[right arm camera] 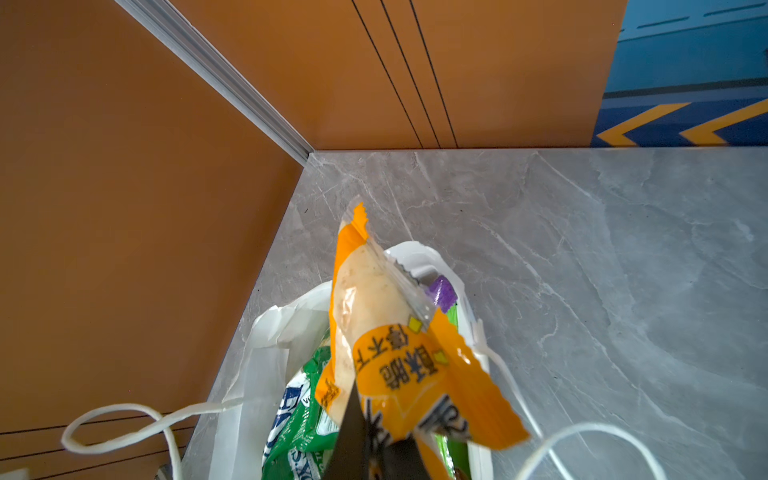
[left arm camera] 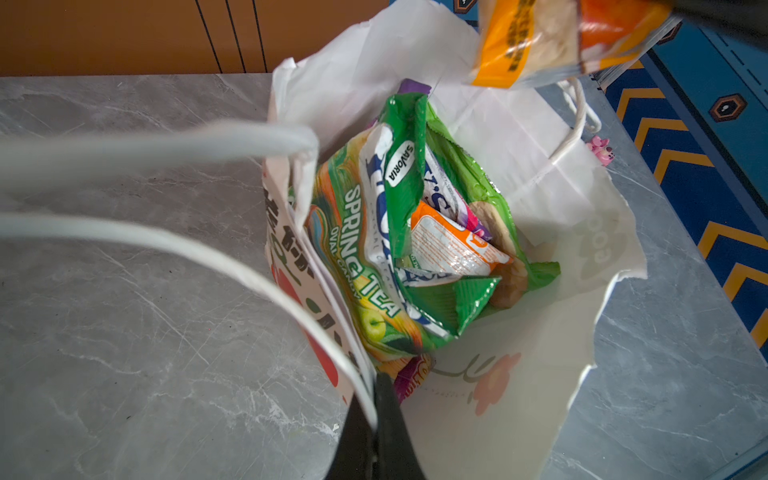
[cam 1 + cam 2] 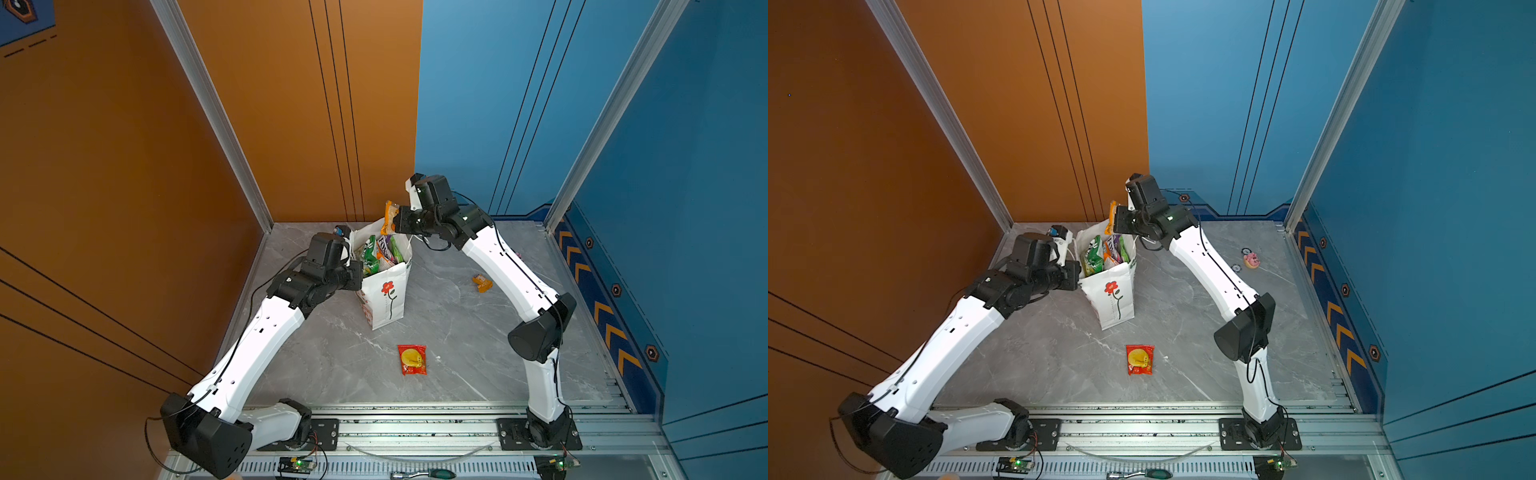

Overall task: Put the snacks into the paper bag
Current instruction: 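Carry the biscuit pack with the right gripper over the paper bag, then lower the biscuit pack into the bag and open the right gripper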

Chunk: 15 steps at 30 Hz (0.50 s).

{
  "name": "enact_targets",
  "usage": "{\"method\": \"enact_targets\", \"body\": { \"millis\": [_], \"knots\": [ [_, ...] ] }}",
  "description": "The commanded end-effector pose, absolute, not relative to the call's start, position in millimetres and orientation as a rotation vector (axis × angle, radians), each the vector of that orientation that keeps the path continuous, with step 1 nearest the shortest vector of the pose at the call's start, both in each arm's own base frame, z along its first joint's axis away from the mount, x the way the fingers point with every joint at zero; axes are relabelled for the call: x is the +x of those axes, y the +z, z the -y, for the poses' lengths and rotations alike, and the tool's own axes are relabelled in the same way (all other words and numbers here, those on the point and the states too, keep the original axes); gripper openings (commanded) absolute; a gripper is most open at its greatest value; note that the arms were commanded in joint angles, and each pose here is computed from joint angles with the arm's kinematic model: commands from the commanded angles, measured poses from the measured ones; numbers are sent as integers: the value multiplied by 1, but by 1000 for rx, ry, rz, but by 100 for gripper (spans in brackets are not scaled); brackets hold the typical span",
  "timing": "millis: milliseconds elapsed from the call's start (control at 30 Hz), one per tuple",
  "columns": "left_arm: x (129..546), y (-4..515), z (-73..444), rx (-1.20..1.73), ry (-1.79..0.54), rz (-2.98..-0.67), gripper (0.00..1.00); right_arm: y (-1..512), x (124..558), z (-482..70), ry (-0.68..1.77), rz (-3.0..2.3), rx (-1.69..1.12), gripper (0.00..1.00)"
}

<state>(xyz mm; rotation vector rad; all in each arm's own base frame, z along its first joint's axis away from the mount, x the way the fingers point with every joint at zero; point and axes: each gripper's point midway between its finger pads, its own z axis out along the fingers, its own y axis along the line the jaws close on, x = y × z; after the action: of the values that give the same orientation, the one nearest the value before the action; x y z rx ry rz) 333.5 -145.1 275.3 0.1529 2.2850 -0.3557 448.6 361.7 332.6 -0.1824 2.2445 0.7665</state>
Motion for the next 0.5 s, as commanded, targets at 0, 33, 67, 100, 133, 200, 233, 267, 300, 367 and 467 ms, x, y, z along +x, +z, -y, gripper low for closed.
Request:
{"method": "enact_targets", "body": {
  "millis": [0, 33, 67, 100, 133, 200, 233, 267, 300, 367, 467],
  "knots": [
    [338, 299, 146, 174, -351, -2200, 0, 322, 446, -370, 771, -2275, -218, 3],
    [338, 299, 146, 175, -351, -2200, 0, 319, 447, -371, 769, -2281, -219, 3],
    [338, 300, 146, 175, -351, -2199, 0, 317, 447, -373, 769, -2285, -222, 3],
    [338, 299, 146, 174, -350, -2200, 0, 314, 448, -373, 766, -2293, -221, 3],
    [338, 300, 147, 175, -352, -2199, 0, 310, 448, -373, 755, -2302, -215, 3],
    [338, 300, 146, 174, -351, -2199, 0, 303, 449, -372, 733, -2319, -208, 3],
    [338, 300, 147, 175, -352, -2199, 0, 299, 449, -371, 719, -2330, -200, 4],
    [338, 300, 146, 173, -350, -2197, 0, 295, 450, -370, 705, -2341, -192, 4],
    [337, 300, 146, 173, -350, -2198, 0, 293, 450, -370, 699, -2347, -189, 4],
    [338, 300, 146, 172, -348, -2199, 0, 287, 450, -372, 700, -2361, -192, 4],
    [338, 300, 147, 174, -349, -2199, 0, 283, 447, -378, 706, -2370, -205, 4]
  ]
}}
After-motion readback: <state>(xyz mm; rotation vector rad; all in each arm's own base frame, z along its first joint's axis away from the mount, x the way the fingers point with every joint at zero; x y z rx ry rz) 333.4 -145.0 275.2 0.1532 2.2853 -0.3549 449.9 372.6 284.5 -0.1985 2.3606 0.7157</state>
